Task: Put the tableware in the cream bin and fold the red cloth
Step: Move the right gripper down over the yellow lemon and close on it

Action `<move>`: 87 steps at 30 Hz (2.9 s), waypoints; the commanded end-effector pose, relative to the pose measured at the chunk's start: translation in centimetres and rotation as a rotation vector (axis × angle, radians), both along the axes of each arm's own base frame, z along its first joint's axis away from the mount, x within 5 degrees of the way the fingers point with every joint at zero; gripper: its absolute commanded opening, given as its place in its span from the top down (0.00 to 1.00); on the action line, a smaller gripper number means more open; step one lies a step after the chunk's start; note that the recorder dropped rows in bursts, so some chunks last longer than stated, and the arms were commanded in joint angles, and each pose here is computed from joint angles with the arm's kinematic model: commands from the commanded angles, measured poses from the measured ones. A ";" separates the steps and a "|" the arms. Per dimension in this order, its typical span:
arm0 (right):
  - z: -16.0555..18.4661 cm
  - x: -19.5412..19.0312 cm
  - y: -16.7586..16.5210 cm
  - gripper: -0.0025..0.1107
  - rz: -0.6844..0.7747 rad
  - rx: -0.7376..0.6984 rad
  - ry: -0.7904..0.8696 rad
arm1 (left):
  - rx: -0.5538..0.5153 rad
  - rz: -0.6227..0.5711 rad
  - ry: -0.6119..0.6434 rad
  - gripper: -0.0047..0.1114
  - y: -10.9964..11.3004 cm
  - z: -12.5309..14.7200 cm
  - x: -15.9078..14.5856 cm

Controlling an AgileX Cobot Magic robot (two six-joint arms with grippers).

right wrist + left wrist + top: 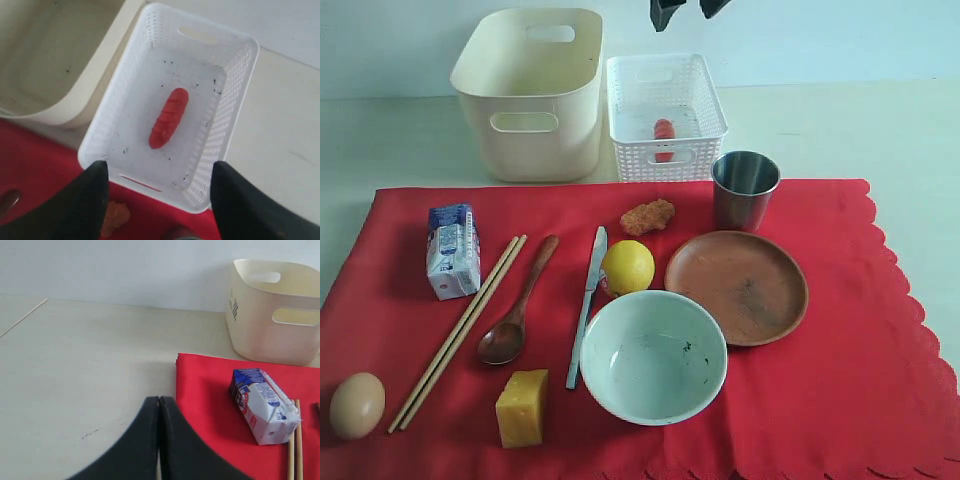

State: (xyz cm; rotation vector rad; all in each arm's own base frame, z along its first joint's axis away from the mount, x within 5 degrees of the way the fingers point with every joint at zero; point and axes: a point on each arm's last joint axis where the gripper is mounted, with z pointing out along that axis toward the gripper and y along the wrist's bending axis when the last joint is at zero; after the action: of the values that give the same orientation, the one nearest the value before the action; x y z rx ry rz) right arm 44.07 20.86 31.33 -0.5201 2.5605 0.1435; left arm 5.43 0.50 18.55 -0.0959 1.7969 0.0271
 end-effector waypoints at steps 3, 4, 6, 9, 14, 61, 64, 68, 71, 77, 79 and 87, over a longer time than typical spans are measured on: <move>2.2 -1.0 -0.2 0.46 0.006 0.063 -0.005 | 0.001 -0.003 -0.005 0.96 0.0 0.0 0.0; 2.3 -1.1 -0.1 0.46 0.010 0.078 -0.001 | 0.001 -0.003 -0.005 0.96 0.0 0.0 0.0; 2.6 -1.2 -0.1 0.46 0.012 0.088 -0.003 | 0.001 -0.003 -0.005 0.96 0.0 0.0 0.0; 3.2 -1.7 0.2 0.46 0.023 0.140 0.010 | 0.001 -0.003 -0.005 0.96 0.0 0.0 0.0; 4.1 -2.4 0.8 0.46 0.046 0.233 0.036 | 0.001 -0.003 -0.005 0.96 0.0 0.0 0.0; -3.9 -8.9 7.9 0.46 0.217 0.008 0.270 | 0.004 -0.004 -0.005 0.96 0.0 0.0 0.0; -5.3 -9.2 7.6 0.46 0.212 -0.019 0.314 | 0.004 -0.004 -0.005 0.96 0.0 0.0 0.0; -7.2 -9.7 7.2 0.46 0.206 -0.061 0.368 | 0.002 -0.003 -0.005 0.96 0.0 0.0 0.0; -8.6 -10.1 6.8 0.46 0.192 -0.087 0.413 | 0.002 -0.003 -0.005 0.96 0.0 0.0 0.0; -11.0 -10.7 6.4 0.46 0.172 -0.120 0.488 | 0.004 -0.004 -0.005 0.96 0.0 0.0 0.0; -11.7 -10.7 6.6 0.43 0.170 -0.119 0.509 | 0.004 -0.004 -0.005 0.96 0.0 0.0 0.0; -13.8 -10.6 7.1 0.32 0.160 -0.103 0.570 | 0.002 -0.003 -0.005 0.96 0.0 0.0 0.0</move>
State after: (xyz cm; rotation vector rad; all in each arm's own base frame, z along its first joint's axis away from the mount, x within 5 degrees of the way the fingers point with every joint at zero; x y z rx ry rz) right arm 33.50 27.78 18.08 -0.8409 3.0713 0.2129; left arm 5.43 0.50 18.55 -0.0942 1.7970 0.0285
